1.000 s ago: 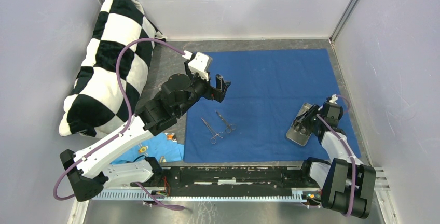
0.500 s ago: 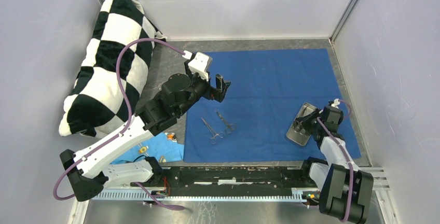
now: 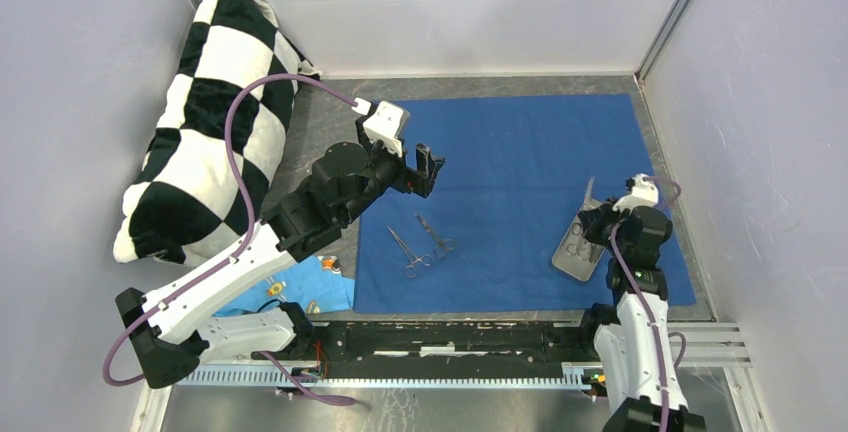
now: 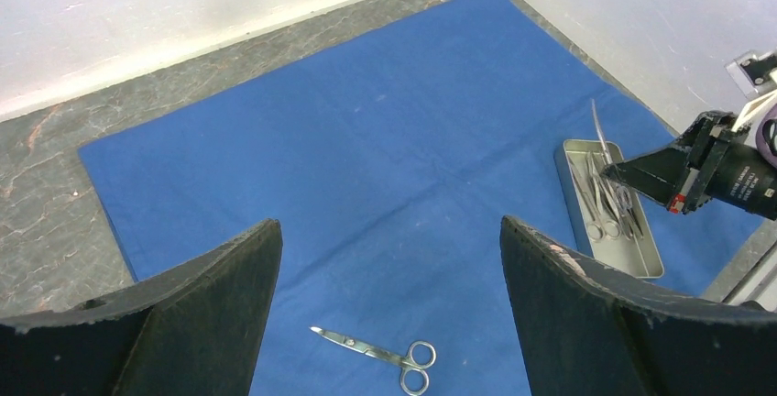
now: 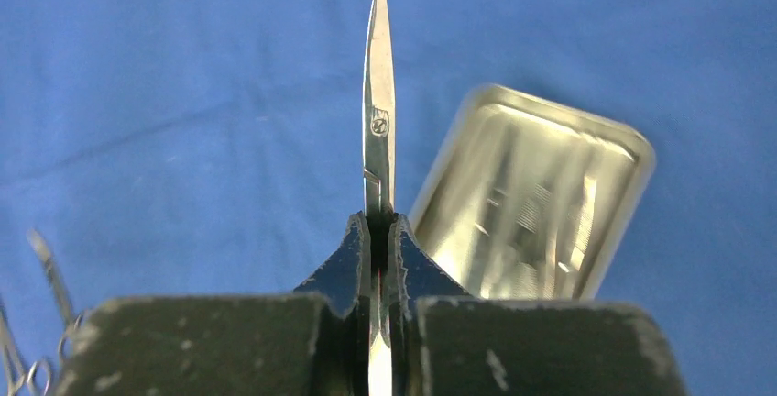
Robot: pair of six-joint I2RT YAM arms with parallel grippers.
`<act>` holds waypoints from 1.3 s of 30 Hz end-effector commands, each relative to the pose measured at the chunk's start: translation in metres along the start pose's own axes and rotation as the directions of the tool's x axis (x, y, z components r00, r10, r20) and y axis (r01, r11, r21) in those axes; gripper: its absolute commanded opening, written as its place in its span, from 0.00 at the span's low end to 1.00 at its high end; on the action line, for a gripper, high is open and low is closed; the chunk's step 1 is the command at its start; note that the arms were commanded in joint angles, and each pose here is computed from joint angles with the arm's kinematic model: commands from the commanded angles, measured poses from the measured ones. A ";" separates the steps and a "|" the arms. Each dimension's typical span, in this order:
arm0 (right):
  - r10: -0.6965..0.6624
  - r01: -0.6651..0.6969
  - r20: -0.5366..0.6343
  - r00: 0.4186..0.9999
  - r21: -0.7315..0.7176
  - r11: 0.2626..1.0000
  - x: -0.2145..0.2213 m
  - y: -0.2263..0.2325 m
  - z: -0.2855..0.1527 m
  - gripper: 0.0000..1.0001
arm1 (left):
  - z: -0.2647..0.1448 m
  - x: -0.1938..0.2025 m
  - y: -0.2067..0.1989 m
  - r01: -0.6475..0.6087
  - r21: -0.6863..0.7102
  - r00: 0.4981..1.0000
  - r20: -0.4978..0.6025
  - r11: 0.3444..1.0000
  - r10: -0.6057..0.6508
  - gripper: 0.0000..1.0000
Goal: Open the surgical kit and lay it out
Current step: Pick up the medical item from the container, then place the medical item in the surgical kit.
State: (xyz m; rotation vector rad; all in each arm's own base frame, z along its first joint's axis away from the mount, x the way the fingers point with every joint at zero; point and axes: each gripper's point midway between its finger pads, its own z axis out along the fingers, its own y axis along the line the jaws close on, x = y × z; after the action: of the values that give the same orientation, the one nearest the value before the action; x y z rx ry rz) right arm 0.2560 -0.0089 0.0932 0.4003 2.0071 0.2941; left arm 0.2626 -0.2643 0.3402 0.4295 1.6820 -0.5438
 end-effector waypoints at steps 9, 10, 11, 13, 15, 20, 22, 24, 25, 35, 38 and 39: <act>-0.467 0.441 0.120 0.876 -0.590 0.676 -0.009 0.174 -0.006 0.00 | -0.001 -0.011 0.001 -0.008 -0.001 0.999 0.040 1.000 0.008 0.93; -0.483 0.432 0.094 0.870 -0.618 0.657 0.000 0.183 -0.002 0.00 | -0.002 -0.011 0.002 -0.010 -0.005 0.999 0.041 1.000 0.010 0.93; -0.500 0.432 0.088 0.862 -0.644 0.632 0.005 0.195 -0.002 0.00 | -0.002 -0.011 0.002 -0.012 -0.009 0.999 0.042 1.000 0.012 0.93; -0.536 0.418 0.039 0.843 -0.676 0.607 0.024 0.214 0.004 0.00 | -0.002 -0.011 0.004 -0.014 -0.016 0.999 0.043 1.000 0.015 0.93; -0.553 0.392 -0.020 0.833 -0.684 0.615 0.043 0.232 0.010 0.00 | -0.002 -0.012 0.005 -0.015 -0.022 0.999 0.047 1.000 0.016 0.93; -0.536 0.323 -0.144 0.832 -0.660 0.678 0.085 0.272 0.021 0.00 | -0.005 -0.014 0.011 -0.012 -0.049 0.998 0.059 0.999 0.015 0.93; -0.525 0.298 -0.181 0.832 -0.651 0.698 0.101 0.285 0.023 0.00 | -0.008 -0.017 0.014 -0.007 -0.066 0.997 0.071 0.998 0.012 0.93; -0.540 0.305 -0.214 0.814 -0.633 0.711 0.117 0.294 0.027 0.00 | -0.011 -0.020 0.019 -0.002 -0.088 0.996 0.085 0.996 0.009 0.93; -0.557 0.327 -0.221 0.801 -0.617 0.715 0.124 0.295 0.028 0.00 | -0.012 -0.021 0.021 0.003 -0.097 0.996 0.094 0.995 0.007 0.93; -0.649 0.493 -0.226 0.726 -0.486 0.722 0.157 0.300 0.033 0.02 | -0.026 -0.031 0.045 0.032 -0.214 0.989 0.145 0.976 0.000 0.93; -0.680 0.553 -0.214 0.702 -0.437 0.709 0.159 0.299 0.034 0.02 | -0.028 -0.033 0.046 0.038 -0.220 0.988 0.156 0.975 -0.003 0.93; -0.690 0.573 -0.213 0.692 -0.418 0.705 0.160 0.297 0.034 0.02 | -0.028 -0.033 0.046 0.038 -0.218 0.987 0.159 0.975 -0.003 0.93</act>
State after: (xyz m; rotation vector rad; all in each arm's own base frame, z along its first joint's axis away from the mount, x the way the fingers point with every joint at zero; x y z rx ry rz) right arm 0.2473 0.3340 0.0498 -0.6996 2.2910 0.4327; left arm 0.2689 -0.2213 0.3562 0.2505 1.6329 -0.4207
